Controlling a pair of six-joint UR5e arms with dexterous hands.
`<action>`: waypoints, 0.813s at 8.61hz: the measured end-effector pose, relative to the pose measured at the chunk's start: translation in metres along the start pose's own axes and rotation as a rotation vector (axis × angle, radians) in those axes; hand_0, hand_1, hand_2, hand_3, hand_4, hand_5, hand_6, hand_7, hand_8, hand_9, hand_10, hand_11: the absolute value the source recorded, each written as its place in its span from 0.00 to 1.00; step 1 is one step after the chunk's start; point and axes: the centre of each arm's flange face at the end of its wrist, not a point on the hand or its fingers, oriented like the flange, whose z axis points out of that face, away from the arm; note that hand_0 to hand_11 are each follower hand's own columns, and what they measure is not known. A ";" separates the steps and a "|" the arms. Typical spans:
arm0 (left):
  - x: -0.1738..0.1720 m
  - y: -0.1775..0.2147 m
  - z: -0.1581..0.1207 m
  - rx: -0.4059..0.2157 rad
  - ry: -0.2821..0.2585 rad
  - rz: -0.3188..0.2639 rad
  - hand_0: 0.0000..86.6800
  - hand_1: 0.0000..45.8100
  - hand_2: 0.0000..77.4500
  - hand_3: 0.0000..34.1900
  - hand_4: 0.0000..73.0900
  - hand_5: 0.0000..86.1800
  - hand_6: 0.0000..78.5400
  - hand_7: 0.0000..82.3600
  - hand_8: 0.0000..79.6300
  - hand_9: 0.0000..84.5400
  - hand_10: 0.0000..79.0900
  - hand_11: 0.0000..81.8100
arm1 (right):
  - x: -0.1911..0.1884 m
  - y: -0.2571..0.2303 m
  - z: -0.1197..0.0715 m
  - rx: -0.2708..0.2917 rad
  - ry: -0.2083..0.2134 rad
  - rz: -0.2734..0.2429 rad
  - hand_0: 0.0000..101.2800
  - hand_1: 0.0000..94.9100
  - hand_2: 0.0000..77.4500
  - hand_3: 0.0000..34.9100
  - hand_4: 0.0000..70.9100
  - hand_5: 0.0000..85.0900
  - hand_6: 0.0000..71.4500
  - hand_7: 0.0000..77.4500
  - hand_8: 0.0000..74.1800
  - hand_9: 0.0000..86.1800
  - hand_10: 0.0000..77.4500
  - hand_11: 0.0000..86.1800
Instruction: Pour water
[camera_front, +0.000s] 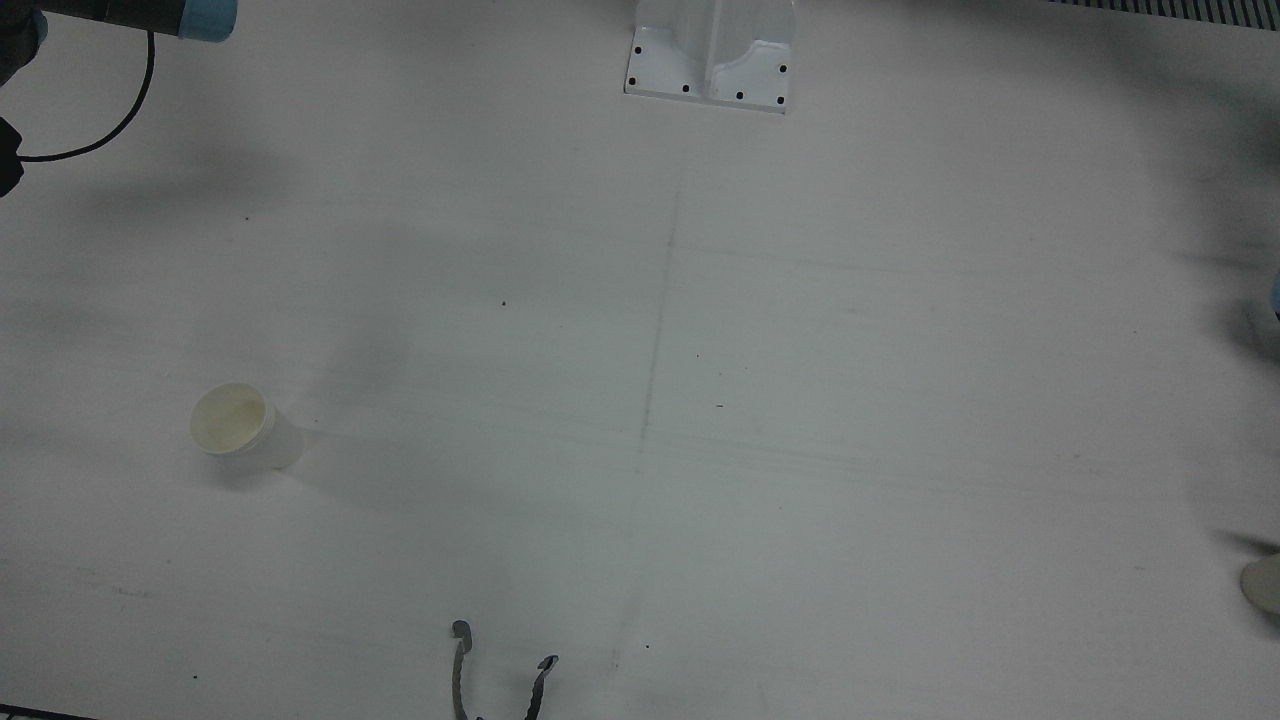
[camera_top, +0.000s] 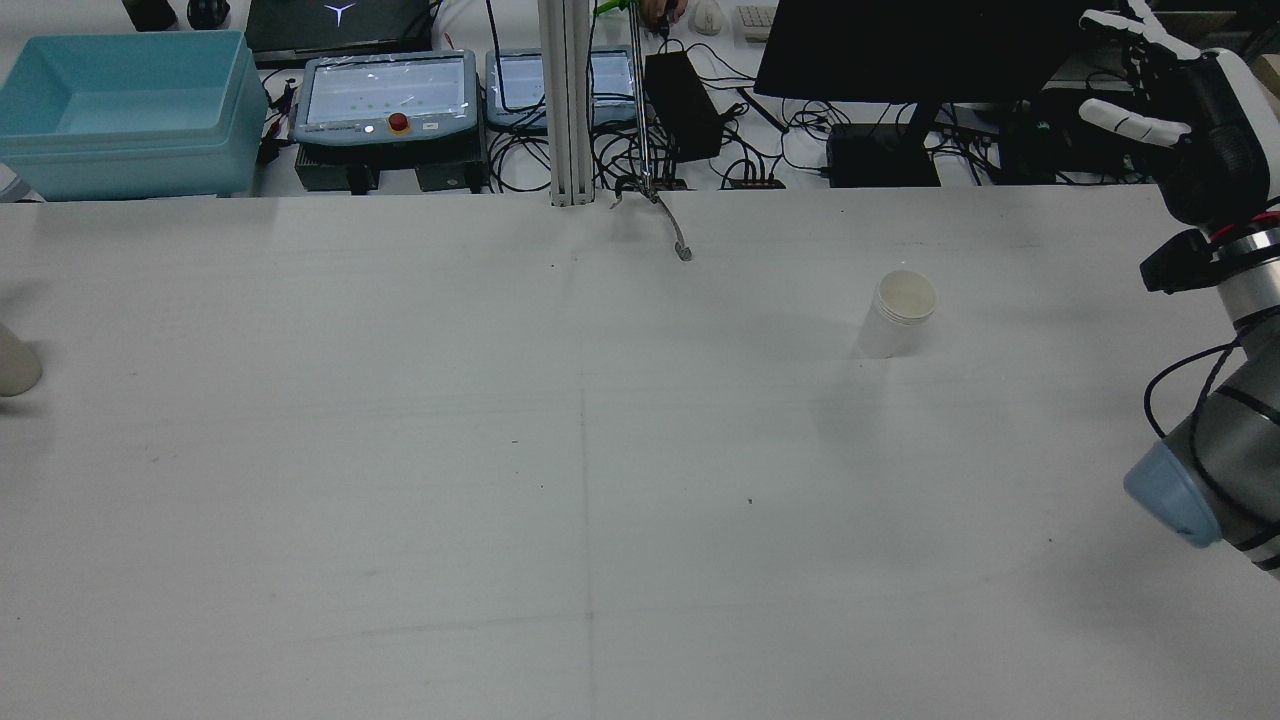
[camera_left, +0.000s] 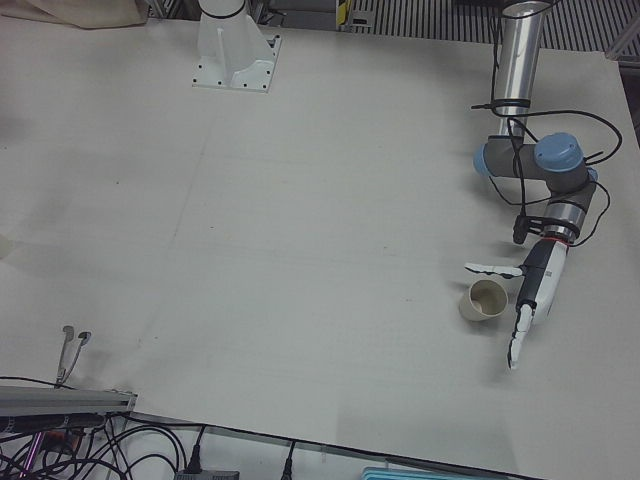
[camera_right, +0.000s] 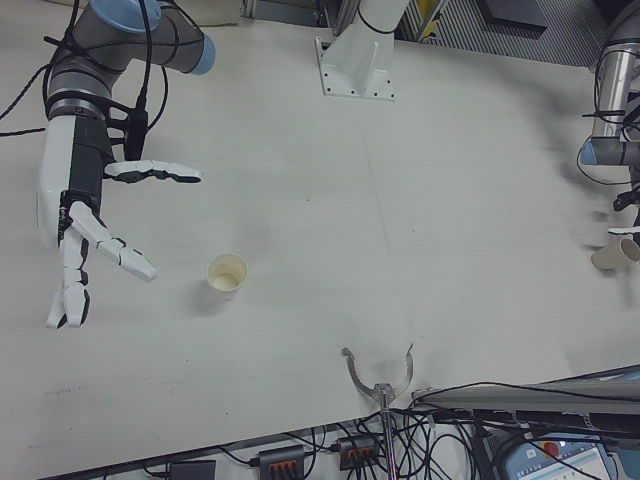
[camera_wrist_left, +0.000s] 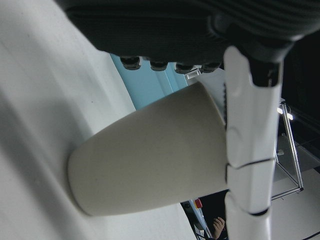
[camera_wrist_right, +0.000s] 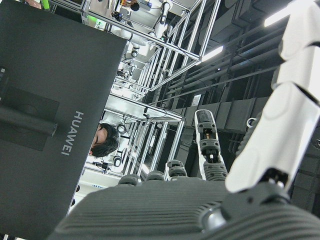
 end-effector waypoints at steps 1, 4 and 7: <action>-0.005 0.001 0.003 -0.002 -0.004 -0.002 0.72 0.57 0.02 0.11 0.01 0.03 0.00 0.01 0.01 0.01 0.01 0.03 | 0.000 0.000 0.000 0.000 0.000 0.000 0.45 0.13 0.18 0.00 0.24 0.12 0.05 0.08 0.01 0.01 0.00 0.01; -0.010 0.004 0.009 -0.008 -0.009 -0.004 0.74 0.57 0.02 0.07 0.01 0.03 0.00 0.03 0.01 0.01 0.01 0.05 | 0.001 0.001 0.000 -0.001 0.002 0.000 0.46 0.13 0.18 0.00 0.25 0.13 0.06 0.11 0.01 0.01 0.00 0.01; -0.018 0.009 0.013 -0.015 -0.023 -0.009 0.74 0.57 0.02 0.07 0.01 0.04 0.00 0.03 0.01 0.01 0.00 0.05 | 0.002 0.001 0.000 -0.001 0.001 0.000 0.46 0.13 0.18 0.00 0.25 0.12 0.05 0.10 0.01 0.01 0.00 0.01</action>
